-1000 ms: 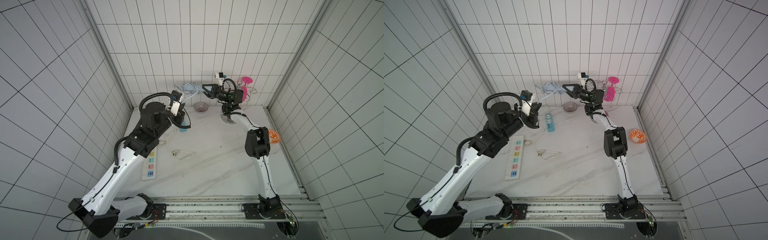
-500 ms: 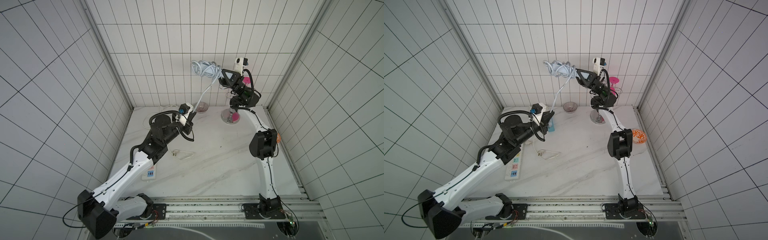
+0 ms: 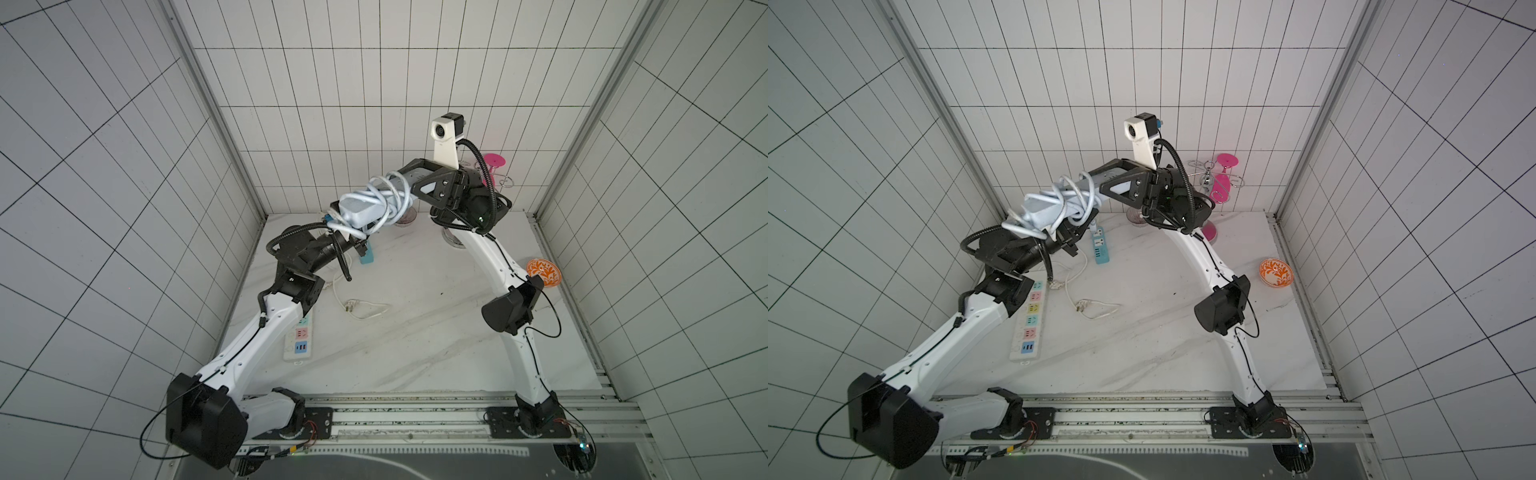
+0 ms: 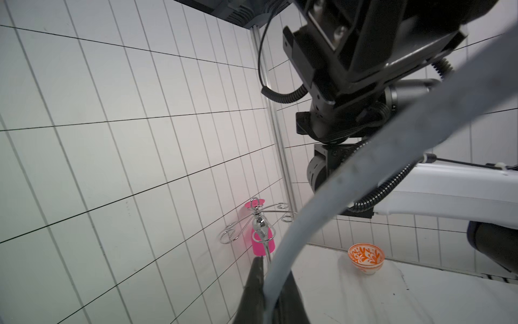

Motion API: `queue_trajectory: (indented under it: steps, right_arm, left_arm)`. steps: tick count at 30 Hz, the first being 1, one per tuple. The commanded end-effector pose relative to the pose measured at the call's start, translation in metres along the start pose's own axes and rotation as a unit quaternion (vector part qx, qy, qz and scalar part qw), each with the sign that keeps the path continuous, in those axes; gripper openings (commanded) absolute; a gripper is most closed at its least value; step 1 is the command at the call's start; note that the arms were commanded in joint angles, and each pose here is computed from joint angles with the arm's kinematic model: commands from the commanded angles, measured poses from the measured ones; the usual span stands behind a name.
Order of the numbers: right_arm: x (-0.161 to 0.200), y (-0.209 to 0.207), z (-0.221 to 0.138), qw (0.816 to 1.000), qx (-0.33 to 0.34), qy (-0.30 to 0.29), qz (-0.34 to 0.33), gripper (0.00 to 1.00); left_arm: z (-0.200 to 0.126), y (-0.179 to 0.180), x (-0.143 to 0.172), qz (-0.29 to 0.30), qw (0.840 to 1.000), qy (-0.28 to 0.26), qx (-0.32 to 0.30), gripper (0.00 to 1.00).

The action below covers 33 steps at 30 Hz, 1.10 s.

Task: Wrap the cord around the power strip
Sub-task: Wrap the power cord around the power strip.

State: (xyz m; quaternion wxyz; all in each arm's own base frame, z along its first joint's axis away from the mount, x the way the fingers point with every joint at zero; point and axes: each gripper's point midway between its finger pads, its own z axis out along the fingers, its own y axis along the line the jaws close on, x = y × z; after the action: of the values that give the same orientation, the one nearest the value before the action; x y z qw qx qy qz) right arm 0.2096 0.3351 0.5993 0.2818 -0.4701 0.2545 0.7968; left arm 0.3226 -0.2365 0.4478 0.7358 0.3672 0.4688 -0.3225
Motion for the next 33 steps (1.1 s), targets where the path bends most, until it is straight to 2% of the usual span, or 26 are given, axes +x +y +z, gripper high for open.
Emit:
queue_trajectory:
  steps: [1,3,6,11,14,17,22,28,33]
  right_arm:
    - [0.018,0.108,0.03,0.988,-0.103,0.061,-0.095,0.0]
    - [0.024,0.106,0.037,0.989,-0.091,0.078,-0.085,0.0]
    - [0.038,0.089,0.043,0.991,-0.059,0.106,-0.05,0.0]
    - [0.044,0.056,0.033,0.993,-0.002,0.121,-0.008,0.0]
    - [0.056,0.03,0.025,0.989,0.032,0.139,0.026,0.0]
    - [0.067,0.006,0.014,0.986,0.054,0.143,0.061,0.0]
    - [0.094,-0.036,-0.023,0.977,0.101,0.15,0.109,0.0]
    - [0.133,-0.077,-0.1,0.963,0.186,0.107,0.165,0.0]
    - [0.153,-0.103,-0.159,0.945,0.243,0.075,0.204,0.0]
  left_arm:
    - [0.002,0.003,0.047,-0.083,0.996,0.03,0.029,0.01]
    - [0.002,0.022,0.056,-0.088,0.995,0.044,0.012,0.01]
    - [-0.006,0.072,0.055,-0.097,0.992,0.058,-0.048,0.01]
    - [-0.038,0.15,0.018,-0.106,0.983,0.037,-0.144,0.01]
    - [-0.051,0.175,-0.001,-0.111,0.977,0.023,-0.179,0.01]
    - [-0.053,0.184,-0.017,-0.112,0.977,0.02,-0.182,0.02]
    - [-0.051,0.185,-0.03,-0.088,0.977,0.051,-0.189,0.02]
    - [-0.056,0.183,-0.041,-0.056,0.974,0.08,-0.205,0.02]
    - [-0.054,0.171,-0.055,-0.057,0.977,0.072,-0.193,0.02]
